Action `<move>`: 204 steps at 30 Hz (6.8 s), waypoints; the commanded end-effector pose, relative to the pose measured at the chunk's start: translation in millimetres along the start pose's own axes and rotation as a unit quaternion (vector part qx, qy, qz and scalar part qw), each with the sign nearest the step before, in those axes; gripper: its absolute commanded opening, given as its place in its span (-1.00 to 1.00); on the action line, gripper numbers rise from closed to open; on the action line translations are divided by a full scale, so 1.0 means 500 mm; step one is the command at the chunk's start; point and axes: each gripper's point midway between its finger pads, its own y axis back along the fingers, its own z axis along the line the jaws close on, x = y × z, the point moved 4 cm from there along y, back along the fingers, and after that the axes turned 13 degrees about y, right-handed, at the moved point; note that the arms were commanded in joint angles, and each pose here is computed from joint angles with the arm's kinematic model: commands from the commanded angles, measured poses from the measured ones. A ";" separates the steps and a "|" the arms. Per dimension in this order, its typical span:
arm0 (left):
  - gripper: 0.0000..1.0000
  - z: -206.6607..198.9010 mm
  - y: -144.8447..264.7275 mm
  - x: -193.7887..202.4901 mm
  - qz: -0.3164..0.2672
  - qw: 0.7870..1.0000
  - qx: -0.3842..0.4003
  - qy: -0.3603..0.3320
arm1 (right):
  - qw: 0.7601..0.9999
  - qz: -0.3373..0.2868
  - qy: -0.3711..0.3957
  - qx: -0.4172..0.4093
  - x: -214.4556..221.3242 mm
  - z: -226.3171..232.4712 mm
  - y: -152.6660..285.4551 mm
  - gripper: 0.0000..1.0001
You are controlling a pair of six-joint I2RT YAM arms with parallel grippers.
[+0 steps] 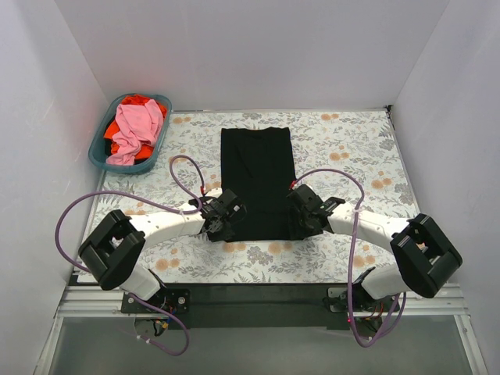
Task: Fold and stack the t-shirts
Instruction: Fold the tshirt
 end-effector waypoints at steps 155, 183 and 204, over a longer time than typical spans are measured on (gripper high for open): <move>-0.64 -0.173 -0.138 -0.458 -0.144 0.968 0.178 0.100 | 0.975 -0.182 0.050 -0.118 -0.509 -0.132 -0.123 -0.28; -0.56 -0.149 -0.176 -0.497 -0.139 0.931 0.298 0.161 | 0.899 -0.248 -0.105 -0.344 -0.542 -0.177 -0.183 -0.25; -0.14 -0.178 0.033 -0.498 -0.146 0.903 0.372 0.156 | 0.873 -0.315 -0.095 -0.360 -0.511 -0.183 0.024 -0.21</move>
